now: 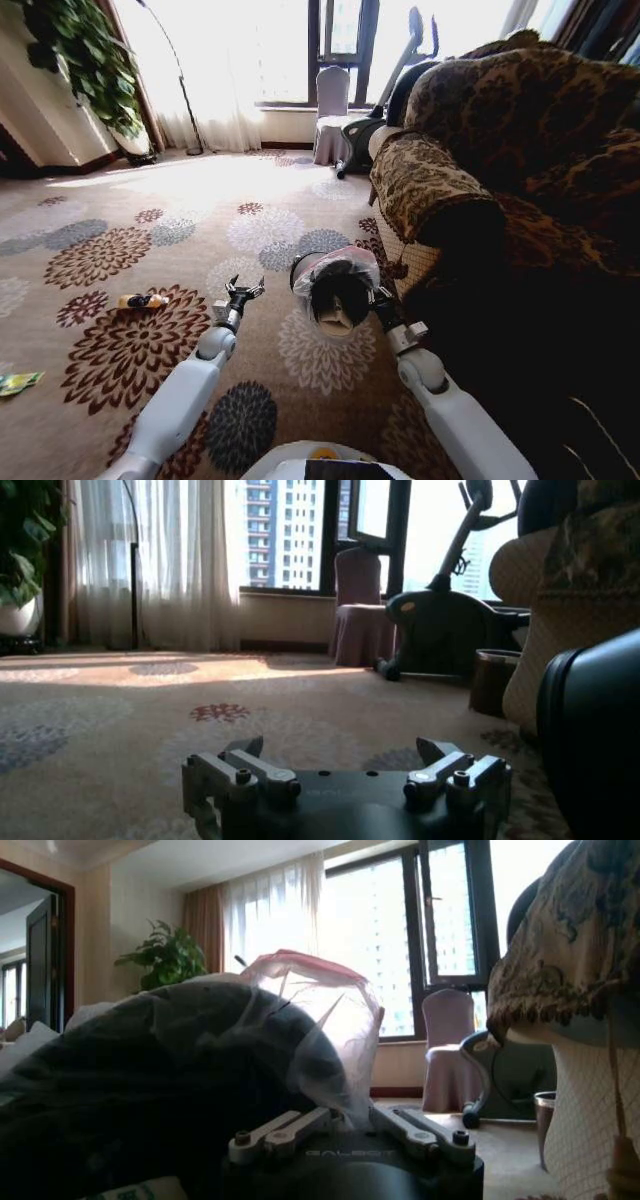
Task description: Pick up the trash from the ground and place it into the trash bin.
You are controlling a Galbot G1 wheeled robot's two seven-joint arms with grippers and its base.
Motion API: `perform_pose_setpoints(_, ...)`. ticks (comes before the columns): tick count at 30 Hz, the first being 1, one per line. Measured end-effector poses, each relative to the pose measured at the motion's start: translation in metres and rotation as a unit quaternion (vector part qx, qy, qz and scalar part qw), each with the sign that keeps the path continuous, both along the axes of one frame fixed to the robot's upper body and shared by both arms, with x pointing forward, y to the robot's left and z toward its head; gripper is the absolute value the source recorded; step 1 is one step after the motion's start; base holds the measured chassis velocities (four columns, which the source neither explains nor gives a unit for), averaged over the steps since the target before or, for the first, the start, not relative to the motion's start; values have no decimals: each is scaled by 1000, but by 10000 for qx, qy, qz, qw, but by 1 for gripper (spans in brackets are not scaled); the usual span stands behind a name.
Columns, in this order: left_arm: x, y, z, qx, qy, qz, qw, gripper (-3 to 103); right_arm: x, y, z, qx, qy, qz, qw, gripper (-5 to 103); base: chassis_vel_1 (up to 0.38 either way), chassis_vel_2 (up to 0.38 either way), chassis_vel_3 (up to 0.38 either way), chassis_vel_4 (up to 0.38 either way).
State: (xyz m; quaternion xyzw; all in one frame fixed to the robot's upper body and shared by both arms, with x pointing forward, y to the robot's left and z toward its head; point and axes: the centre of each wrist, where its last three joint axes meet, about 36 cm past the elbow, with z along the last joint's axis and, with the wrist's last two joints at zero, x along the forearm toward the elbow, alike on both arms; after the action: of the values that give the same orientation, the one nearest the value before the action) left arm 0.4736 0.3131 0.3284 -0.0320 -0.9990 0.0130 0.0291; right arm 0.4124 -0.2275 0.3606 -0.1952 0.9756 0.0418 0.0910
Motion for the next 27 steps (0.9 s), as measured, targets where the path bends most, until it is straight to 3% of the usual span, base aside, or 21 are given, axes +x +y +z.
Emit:
perform_pose_setpoints(9,3,7,-6,176,299,-170,9993,100,-6,1,-1,14,1,43,10000,0,-309,295,301,-306)
perform_pose_setpoints(13,18,21,-23,495,684,-272,9961,100,-7,1,5,-16,-68,92,9999,0,-111,78,65,-69)
perform_pose_setpoints(16,20,27,-29,603,788,-320,9946,100,-4,2,6,-32,-98,130,9999,0,17,-37,-20,21)
perform_pose_setpoints(21,26,53,-58,1041,1135,-446,9871,100,6,10,6,-14,-59,288,9996,0,31,-45,-33,18)
perform_pose_setpoints(27,32,52,-85,1343,1412,-655,9786,100,6,13,4,-21,9,390,9992,0,0,7,9,-5)
